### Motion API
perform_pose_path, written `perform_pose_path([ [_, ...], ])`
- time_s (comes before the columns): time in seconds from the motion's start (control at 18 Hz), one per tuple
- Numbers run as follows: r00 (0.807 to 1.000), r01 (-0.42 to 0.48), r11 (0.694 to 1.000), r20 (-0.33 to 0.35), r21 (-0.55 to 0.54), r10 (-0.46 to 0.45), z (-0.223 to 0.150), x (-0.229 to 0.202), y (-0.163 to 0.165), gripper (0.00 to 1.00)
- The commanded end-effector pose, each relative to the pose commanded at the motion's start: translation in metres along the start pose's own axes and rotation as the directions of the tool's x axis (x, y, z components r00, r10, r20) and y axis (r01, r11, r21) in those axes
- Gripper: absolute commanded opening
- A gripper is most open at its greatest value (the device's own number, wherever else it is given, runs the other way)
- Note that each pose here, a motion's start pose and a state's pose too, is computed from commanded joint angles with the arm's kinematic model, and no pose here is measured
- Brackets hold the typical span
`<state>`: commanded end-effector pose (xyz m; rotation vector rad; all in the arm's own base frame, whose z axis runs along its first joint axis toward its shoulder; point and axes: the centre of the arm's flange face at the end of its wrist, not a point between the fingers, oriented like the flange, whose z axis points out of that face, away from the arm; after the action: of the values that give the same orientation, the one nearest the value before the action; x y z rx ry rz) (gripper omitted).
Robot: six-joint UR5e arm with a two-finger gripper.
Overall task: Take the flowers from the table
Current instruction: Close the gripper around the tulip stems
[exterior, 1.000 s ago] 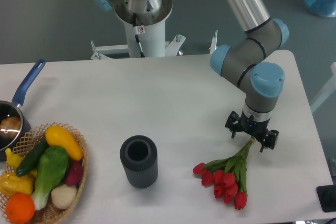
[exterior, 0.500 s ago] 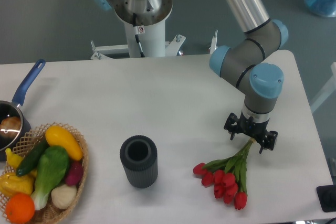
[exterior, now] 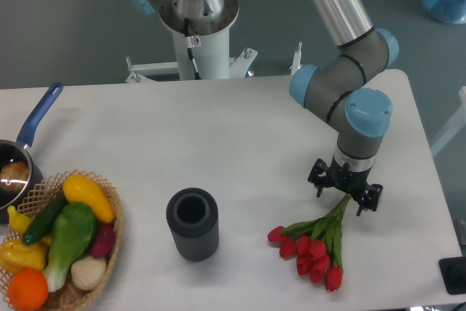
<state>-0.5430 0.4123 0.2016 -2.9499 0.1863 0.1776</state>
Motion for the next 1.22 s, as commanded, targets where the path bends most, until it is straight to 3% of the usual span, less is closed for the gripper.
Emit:
perform_pose_path([
  [0.78, 1.000, -0.006, 1.000, 0.021, 0.007, 0.006, 0.0058, 0.0001, -0.0045, 0.99],
  [1.0, 1.000, -0.007, 1.000, 0.021, 0.007, 0.007, 0.0054, 0.0005, -0.0044, 0.76],
  [1.17, 1.000, -0.009, 1.000, 0.023, 0.006, 0.009, 0.0048, -0.0001, -0.0045, 0.69],
  [1.22, 1.000, -0.009, 1.000, 0.021, 0.005, 0.009, 0.0054, 0.0005, -0.0043, 0.62],
])
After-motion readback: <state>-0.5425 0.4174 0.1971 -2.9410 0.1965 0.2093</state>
